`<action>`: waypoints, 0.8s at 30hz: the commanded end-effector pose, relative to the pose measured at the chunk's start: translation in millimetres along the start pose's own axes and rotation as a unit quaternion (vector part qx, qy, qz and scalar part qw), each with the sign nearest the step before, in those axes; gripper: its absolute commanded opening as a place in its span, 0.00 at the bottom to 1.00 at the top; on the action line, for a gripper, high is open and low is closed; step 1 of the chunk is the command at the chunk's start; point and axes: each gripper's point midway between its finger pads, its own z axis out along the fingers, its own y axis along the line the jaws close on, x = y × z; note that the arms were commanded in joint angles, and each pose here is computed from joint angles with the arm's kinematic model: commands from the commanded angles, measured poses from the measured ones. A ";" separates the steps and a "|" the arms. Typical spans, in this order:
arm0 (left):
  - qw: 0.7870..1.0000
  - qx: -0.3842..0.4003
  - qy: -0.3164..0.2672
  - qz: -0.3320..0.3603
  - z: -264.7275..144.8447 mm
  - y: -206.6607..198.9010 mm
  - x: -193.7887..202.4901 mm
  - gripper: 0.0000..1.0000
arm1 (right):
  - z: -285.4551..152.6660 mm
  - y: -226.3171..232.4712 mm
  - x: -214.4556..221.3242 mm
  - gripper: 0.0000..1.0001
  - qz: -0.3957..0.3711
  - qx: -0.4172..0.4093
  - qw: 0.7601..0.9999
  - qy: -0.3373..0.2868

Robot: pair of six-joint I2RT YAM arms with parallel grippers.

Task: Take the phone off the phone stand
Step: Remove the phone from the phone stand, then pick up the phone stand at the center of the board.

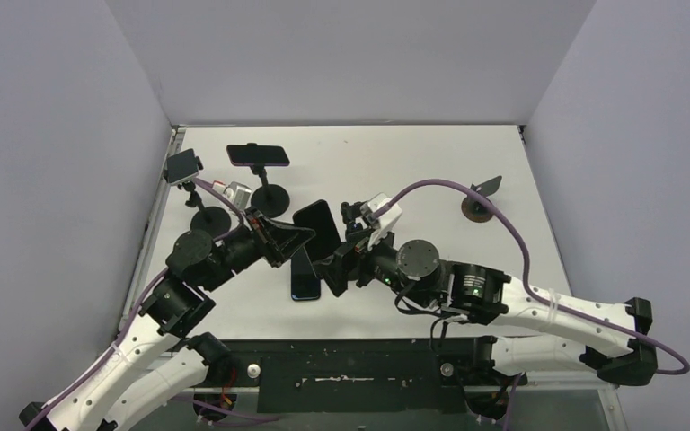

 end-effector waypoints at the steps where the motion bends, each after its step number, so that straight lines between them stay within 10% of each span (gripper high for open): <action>1: 1.000 -0.012 -0.027 0.005 -9.4 -0.7 -11.6 0.00 | -33.3 -6.0 -49.8 0.99 0.027 0.008 0.998 -0.063; 6: 0.999 -0.044 -0.006 0.006 -24.4 13.9 4.5 0.00 | -56.2 -46.1 -71.6 0.93 0.048 0.103 0.988 -0.104; 12: 0.997 -0.069 0.018 0.004 -41.3 31.4 29.5 0.00 | -45.6 -109.7 -68.4 0.63 0.071 0.201 0.973 -0.088; 24: 0.996 -0.071 0.044 -0.016 -50.0 44.6 59.6 0.00 | -16.7 -143.8 -58.2 0.61 0.137 0.093 0.980 -0.108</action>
